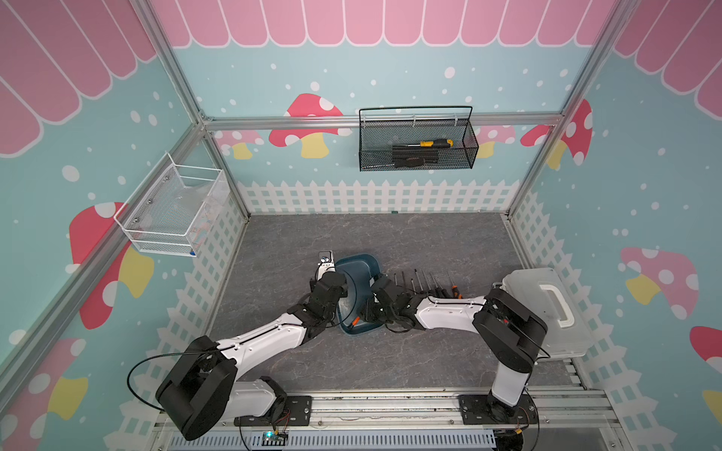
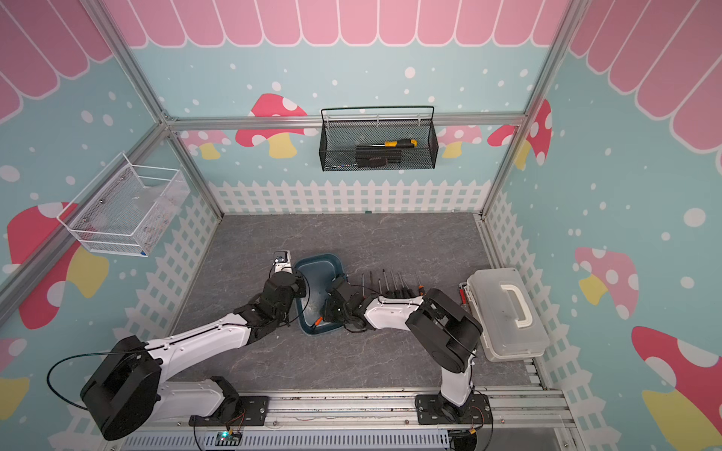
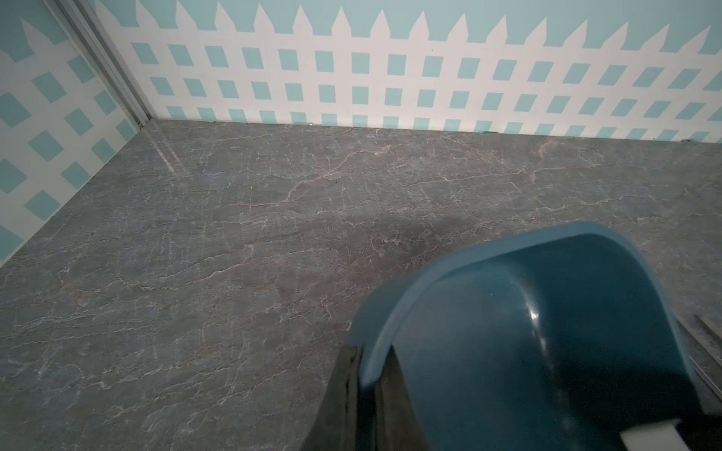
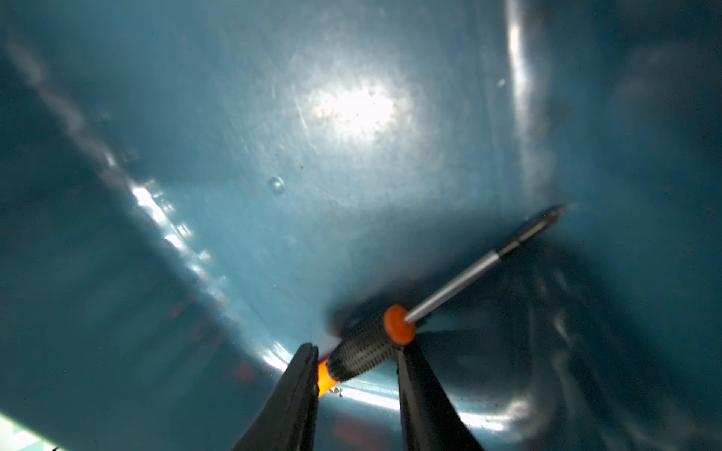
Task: Take out the screwdriver from the storage box
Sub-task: Pick up the screwdriver from the storage box.
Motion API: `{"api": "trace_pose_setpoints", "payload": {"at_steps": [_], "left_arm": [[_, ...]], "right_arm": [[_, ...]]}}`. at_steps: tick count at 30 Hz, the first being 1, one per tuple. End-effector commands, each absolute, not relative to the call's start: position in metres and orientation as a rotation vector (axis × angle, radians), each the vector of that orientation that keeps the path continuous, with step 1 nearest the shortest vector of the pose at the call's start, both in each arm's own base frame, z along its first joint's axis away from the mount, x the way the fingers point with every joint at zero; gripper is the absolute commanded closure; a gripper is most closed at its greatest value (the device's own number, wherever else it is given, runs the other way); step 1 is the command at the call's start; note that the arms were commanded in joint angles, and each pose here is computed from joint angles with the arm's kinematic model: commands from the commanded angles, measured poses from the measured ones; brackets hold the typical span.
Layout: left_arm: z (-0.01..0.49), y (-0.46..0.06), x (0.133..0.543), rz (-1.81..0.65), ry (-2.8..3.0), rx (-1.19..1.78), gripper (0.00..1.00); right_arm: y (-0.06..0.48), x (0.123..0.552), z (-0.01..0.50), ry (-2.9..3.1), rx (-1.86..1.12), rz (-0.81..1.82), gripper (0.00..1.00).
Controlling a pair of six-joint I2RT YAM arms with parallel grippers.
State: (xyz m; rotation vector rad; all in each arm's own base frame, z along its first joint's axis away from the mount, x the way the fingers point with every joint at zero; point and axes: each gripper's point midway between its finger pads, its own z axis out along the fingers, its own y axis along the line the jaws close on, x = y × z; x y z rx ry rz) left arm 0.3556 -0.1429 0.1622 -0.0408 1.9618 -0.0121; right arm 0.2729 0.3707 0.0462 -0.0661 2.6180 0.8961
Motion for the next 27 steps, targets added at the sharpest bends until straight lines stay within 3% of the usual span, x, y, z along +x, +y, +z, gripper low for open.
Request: {"api": "trace_pose_setpoints", "payload": {"at_steps": [1,7,13,19,27], "left_arm": [[0.16,-0.14,0.351,0.004,1.968,-0.019,1.0],[0.159,-0.142,0.351,-0.005,1.971,-0.018,1.0],[0.157,-0.141,0.351,-0.003,1.975,-0.02,1.0],[0.156,-0.141,0.352,-0.001,1.976,-0.022,1.0],[0.155,-0.141,0.352,-0.001,1.979,-0.03,1.0]], "right_arm": [[0.349,0.28,0.014,2.689,0.026,0.788,0.67],[0.342,0.288,-0.004,2.729,0.05,0.748,0.83],[0.334,0.292,-0.008,2.731,0.031,0.725,0.93],[0.342,0.295,0.005,2.727,-0.1,0.7,1.0],[0.352,0.295,0.04,2.636,-0.228,0.717,1.0]]}}
